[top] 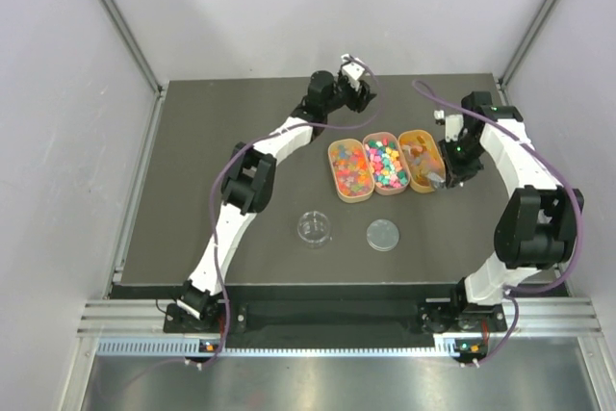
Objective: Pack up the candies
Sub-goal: Scoop the fake candies from the storage box.
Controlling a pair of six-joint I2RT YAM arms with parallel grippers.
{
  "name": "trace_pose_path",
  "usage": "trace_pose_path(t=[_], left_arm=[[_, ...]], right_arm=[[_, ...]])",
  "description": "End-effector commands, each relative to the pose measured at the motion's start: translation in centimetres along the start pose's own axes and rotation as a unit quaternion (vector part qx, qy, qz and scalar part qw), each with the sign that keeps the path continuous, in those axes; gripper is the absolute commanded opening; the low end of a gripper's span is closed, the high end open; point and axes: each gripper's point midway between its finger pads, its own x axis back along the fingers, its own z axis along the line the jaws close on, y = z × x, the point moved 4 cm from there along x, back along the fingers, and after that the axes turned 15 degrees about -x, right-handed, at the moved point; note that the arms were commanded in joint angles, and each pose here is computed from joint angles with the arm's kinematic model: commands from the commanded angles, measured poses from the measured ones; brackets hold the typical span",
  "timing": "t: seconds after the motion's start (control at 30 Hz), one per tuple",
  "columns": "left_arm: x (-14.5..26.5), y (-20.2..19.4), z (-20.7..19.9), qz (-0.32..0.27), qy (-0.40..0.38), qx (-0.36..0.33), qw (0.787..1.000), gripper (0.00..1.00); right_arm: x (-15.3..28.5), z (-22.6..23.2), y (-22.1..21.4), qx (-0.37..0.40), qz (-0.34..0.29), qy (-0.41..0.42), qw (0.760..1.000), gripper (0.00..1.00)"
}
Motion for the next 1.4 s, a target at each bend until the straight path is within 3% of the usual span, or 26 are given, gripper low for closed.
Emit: trace_pose_path(t=[0.0,0.37,0.6,0.8,1.37], left_arm=[[-2.0,3.7,-2.0,-0.100,-0.012,-0.005,0.995,0.60],[-4.0,2.4,-4.2,-0.123,-0.012,0.077,0.989,0.61],[-4.2,1.8,-5.9,-0.130,-0.035,0.104,0.985,0.60],[-4.1,3.0,-5.5,-0.147,-0.042,0.111,0.982,0.60],[-2.2,5.1,-3.3,-0.149,-0.086,0.128,0.977,0.58]], right_arm=[[0.8,-0.4,2.3,0.008,-0.025,-0.014,1.000,0.00],[0.2,-0.7,4.5,0.025,-0.019,-0.036,0.999,0.00],[0.1,2.0,4.5,0.092,-0.004,-0.037,0.995,0.00],[0.4,2.8,4.0,0.120,0.003,-0.055,0.991,0.00],[0.3,1.2,1.1,0.099,0.033,-0.071,0.992,0.00]])
